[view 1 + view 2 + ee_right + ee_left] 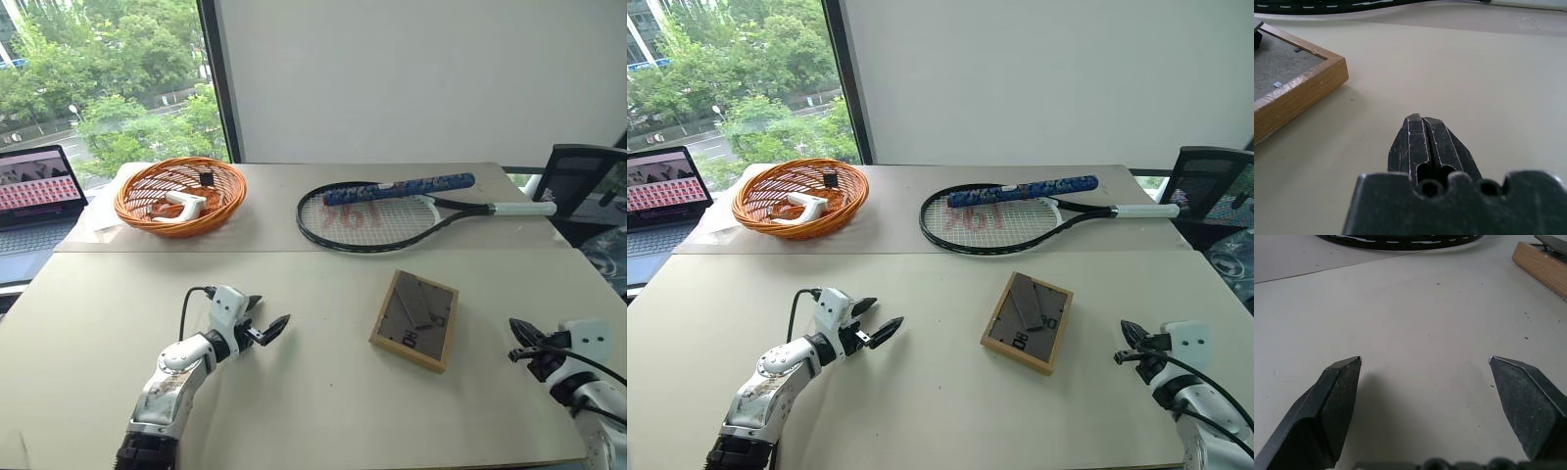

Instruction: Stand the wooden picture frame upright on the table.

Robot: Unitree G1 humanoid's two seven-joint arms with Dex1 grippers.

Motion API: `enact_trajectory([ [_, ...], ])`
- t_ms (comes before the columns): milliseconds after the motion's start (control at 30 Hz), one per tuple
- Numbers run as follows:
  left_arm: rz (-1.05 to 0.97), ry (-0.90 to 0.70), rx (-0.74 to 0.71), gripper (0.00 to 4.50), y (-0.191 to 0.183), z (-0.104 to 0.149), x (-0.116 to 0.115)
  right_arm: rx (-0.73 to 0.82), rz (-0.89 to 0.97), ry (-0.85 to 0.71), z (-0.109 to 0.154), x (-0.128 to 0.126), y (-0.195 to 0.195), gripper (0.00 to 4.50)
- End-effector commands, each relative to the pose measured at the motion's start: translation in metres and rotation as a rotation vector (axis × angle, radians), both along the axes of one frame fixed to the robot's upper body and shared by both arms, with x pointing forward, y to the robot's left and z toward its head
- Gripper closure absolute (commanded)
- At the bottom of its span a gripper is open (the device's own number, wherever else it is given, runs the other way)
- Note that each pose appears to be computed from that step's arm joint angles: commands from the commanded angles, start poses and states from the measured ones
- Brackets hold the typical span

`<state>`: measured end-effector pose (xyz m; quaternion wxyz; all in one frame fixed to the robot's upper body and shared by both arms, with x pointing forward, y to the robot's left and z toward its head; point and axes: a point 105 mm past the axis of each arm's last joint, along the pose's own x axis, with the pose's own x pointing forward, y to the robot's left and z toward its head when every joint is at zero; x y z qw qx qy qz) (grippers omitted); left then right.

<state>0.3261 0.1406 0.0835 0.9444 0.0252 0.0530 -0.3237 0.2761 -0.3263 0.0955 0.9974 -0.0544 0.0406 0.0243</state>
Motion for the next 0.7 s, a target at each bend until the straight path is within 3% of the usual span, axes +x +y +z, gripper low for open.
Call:
enact_trajectory([
  [33, -0.115, -0.021, -0.064, 0.0, -0.001, 0.031, 0.0, -0.077, 0.114, -0.057, 0.033, -0.002, 0.006, 4.46],
  [133, -0.324, -0.05, -0.044, 0.0, -0.003, 0.073, -0.002, -0.203, 0.366, 0.023, 0.064, -0.014, 0.024, 4.46],
  [300, -0.449, -0.031, 0.027, 0.0, -0.003, 0.094, 0.003, -0.267, 0.521, 0.173, 0.079, -0.031, 0.041, 4.46],
  [333, -0.475, -0.025, 0.035, 0.52, -0.004, 0.096, 0.001, -0.267, 0.538, 0.195, 0.079, -0.034, 0.045, 4.5],
  [367, -0.496, -0.023, 0.057, 0.71, -0.007, 0.095, 0.001, -0.256, 0.544, 0.209, 0.079, -0.036, 0.048, 4.5],
  [500, -0.531, 0.001, 0.1, 2.25, -0.02, 0.086, 0.003, -0.253, 0.523, 0.241, 0.073, -0.036, 0.057, 4.5],
  [700, -0.489, 0.038, 0.174, 4.33, -0.046, 0.059, 0.027, -0.281, 0.35, 0.273, 0.052, -0.021, 0.038, 4.5],
])
